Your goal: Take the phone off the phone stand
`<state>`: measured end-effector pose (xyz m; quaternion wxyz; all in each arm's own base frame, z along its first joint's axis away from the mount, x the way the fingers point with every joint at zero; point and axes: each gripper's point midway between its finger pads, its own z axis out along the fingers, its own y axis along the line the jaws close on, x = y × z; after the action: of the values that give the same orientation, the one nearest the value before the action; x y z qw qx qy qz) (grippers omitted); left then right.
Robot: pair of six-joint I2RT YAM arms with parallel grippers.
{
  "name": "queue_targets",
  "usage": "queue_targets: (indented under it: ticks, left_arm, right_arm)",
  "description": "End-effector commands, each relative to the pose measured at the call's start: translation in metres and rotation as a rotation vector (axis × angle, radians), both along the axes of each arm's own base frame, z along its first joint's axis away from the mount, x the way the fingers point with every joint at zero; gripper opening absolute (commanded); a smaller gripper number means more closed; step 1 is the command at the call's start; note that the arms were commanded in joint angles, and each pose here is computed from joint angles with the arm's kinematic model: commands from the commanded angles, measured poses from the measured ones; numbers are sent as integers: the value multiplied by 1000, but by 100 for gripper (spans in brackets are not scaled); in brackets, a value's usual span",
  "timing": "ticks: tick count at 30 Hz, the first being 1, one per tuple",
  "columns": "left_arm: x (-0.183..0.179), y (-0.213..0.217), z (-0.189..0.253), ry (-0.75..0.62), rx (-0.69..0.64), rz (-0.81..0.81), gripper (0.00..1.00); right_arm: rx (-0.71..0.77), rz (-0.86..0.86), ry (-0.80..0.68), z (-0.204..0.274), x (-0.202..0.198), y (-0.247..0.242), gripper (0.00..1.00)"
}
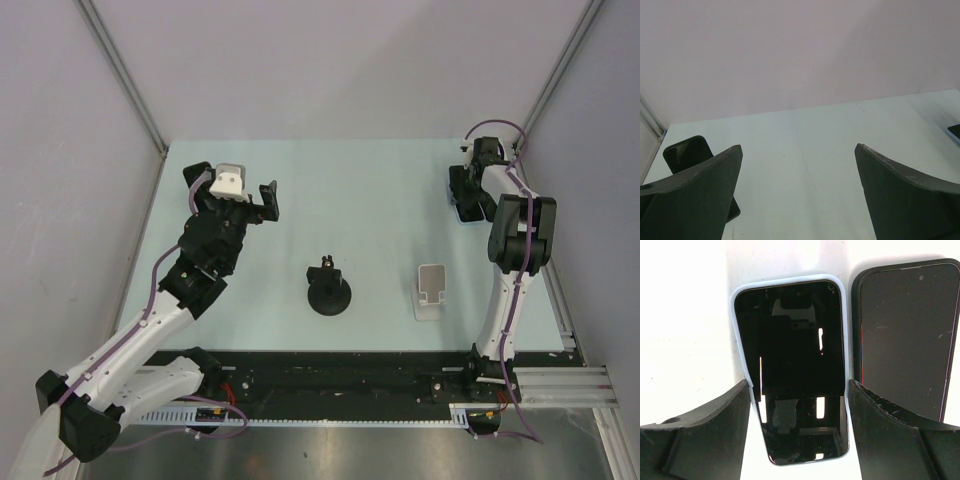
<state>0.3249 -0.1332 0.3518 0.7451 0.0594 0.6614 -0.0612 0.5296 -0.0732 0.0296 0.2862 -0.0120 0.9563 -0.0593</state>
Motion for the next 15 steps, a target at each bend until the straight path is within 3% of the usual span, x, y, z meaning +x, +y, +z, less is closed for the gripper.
queue_targets:
  ticks: [1, 9, 15]
  left_arm:
    - [-2, 1, 16, -56, 19, -11, 100]
    - [-3, 1, 18, -61, 17, -16, 99]
    - [-4, 0, 18, -60, 13, -23, 100]
  right_arm:
    - [-39, -38, -84, 11, 23, -14, 75]
    - [-48, -23, -97, 26, 22, -6, 95]
    - [-51, -16, -120, 49, 20, 6, 99]
